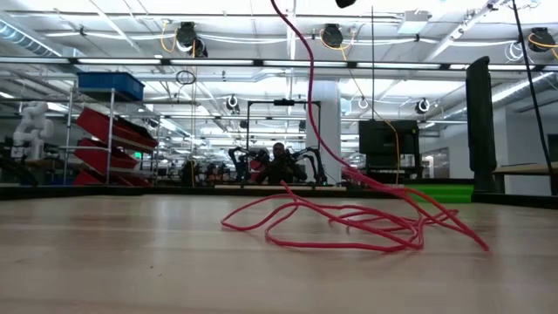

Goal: Coil cords
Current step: Coil the red wire into the spool

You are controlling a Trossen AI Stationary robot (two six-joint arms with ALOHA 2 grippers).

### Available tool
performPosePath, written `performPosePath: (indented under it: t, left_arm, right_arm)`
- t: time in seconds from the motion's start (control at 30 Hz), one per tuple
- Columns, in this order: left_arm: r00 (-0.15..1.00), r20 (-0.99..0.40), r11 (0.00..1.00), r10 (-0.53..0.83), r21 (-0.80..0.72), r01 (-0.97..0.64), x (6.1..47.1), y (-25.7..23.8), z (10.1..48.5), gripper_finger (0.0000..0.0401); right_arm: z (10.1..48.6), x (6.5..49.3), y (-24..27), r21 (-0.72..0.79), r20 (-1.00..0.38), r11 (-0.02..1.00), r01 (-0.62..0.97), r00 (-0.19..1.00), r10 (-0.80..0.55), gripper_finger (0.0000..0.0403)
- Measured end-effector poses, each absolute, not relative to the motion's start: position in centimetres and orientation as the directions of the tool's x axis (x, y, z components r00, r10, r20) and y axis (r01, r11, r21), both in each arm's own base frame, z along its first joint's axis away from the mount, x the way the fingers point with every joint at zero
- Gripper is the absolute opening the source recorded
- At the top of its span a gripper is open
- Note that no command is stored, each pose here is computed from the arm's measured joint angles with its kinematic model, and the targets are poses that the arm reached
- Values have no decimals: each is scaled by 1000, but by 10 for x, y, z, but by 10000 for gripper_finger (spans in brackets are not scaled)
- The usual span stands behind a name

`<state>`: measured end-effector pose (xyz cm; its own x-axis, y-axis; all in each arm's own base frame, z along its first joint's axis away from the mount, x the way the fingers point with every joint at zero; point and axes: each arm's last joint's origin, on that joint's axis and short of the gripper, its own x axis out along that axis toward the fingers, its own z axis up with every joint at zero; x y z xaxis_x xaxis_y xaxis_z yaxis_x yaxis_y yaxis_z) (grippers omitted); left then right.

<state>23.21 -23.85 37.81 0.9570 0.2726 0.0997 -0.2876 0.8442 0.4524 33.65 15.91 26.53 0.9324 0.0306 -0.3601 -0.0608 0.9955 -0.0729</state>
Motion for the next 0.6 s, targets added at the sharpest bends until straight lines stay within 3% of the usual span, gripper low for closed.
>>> performPosePath:
  t: [0.6]
  left_arm:
    - [954,97,842,283,451,-295,232,-238,378,8]
  right_arm:
    - [251,346,148,-12,-438,994,-113,894,96,3]
